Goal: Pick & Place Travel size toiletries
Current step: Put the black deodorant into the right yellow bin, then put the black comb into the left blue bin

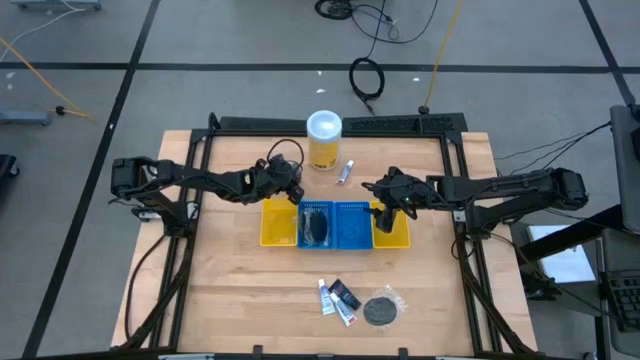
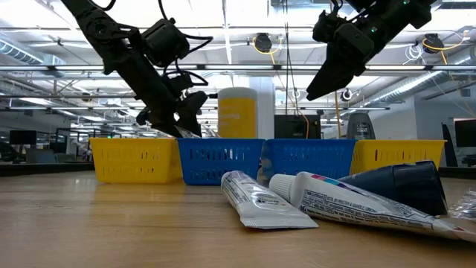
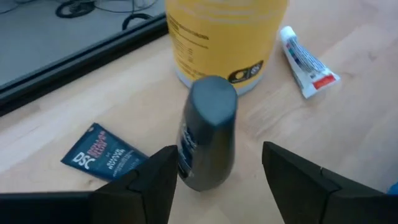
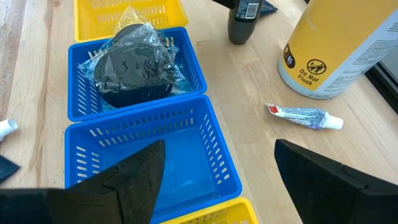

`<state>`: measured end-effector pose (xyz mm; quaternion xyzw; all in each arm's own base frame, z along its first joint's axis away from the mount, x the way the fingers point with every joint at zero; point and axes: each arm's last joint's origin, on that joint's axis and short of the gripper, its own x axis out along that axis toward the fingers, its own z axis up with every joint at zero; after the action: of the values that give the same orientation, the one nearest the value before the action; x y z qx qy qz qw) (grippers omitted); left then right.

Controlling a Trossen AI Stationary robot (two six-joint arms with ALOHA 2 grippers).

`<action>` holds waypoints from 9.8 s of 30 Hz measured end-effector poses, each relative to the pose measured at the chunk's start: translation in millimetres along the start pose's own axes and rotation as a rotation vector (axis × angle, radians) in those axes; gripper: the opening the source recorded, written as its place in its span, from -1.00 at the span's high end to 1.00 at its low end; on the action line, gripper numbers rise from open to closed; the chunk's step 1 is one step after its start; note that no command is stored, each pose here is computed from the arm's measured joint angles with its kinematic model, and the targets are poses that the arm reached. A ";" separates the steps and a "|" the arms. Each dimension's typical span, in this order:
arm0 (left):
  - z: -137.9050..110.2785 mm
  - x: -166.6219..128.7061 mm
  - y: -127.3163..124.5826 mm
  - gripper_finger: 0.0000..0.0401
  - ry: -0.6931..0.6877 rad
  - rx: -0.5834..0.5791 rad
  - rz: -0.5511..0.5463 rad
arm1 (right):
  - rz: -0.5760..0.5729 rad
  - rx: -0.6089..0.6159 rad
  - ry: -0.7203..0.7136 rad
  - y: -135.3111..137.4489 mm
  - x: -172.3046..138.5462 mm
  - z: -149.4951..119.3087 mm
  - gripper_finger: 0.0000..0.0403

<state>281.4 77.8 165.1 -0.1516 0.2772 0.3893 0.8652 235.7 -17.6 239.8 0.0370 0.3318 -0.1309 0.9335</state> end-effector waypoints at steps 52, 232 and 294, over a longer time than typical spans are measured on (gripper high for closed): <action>-5.7 34.8 -0.2 0.20 -0.112 -0.013 0.085 | 0.000 -0.008 0.000 0.0 0.0 0.0 -0.45; 70.2 -115.2 -90.3 -0.03 -0.397 0.332 -0.459 | 0.177 0.073 -0.491 32.0 -20.7 -141.8 0.14; 70.0 -114.8 -90.1 -0.03 -0.397 0.340 -0.457 | 0.482 0.131 -0.432 40.4 -23.4 -140.7 0.10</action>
<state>312.6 -15.1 294.0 0.0154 0.1232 0.1558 0.9800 143.3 48.4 144.5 0.1457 0.0985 0.0679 0.9821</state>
